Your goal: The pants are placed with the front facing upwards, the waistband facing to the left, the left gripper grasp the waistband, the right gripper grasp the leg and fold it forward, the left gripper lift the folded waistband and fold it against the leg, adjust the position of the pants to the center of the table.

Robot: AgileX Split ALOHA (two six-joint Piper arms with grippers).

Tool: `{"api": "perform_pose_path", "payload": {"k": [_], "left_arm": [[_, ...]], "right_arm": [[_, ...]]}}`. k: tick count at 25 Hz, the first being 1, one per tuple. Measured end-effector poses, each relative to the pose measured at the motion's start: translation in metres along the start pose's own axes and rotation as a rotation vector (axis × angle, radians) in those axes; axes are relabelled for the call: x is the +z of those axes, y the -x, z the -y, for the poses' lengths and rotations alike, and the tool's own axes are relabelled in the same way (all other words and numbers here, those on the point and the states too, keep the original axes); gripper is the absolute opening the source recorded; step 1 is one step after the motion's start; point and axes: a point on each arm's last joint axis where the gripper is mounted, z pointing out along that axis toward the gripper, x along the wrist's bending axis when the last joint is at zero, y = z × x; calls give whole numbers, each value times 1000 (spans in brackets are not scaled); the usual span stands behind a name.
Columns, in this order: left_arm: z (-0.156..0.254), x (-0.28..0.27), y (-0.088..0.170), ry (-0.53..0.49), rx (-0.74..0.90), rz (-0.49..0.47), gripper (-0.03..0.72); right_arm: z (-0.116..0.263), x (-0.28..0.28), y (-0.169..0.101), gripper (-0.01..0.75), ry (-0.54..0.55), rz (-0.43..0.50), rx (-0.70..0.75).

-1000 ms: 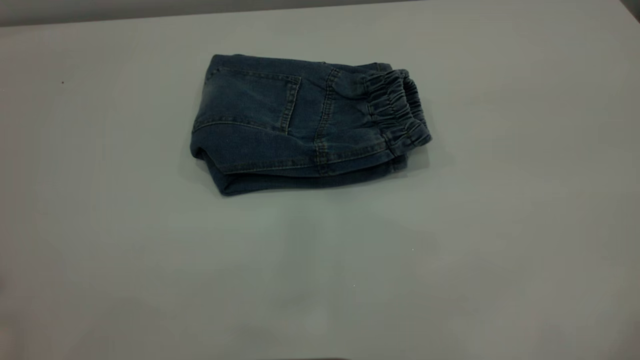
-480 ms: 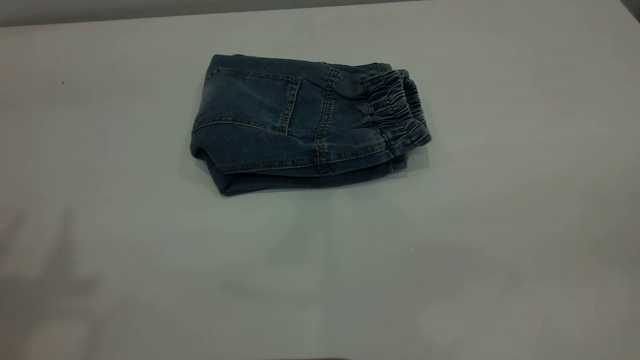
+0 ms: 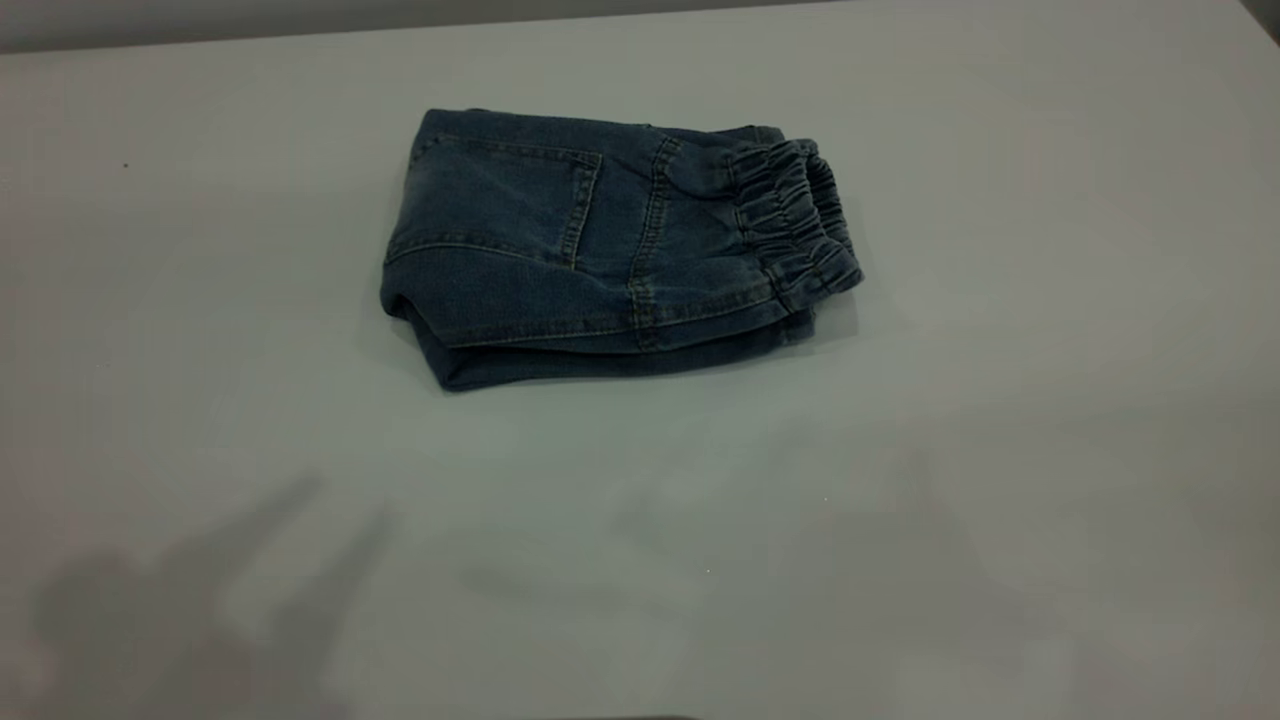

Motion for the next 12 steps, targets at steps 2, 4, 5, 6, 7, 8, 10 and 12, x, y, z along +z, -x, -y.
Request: {"api": "perform_pose_path", "payload": {"k": [2,4,5,6,7,8,10,12], "left_arm": [[5,0,4,-21,-36,56,392],[7,-1,10,-42,-63,123,392],[8,-1,13,-55,-80,154,392],[10,-2,16,-76,-79,194,392],[13,-3,20,-106,-82,232,392],[16,-4,23,-146,-80,268,392],[24,-7,27,-244,-69,317,392],[35,-11,28,-371,-68,333,392]], "right_arm": [[0,0,0,500,1,0,-1],[0,0,0,500,1,0,-3],[0,0,0,500,1,1,-3],[0,0,0,500,1,1,-4],[0,0,0,500,1,1,-4],[0,0,0,500,1,1,-4],[0,0,0,500,1,1,-4],[0,0,0,500,1,1,-4]]}}
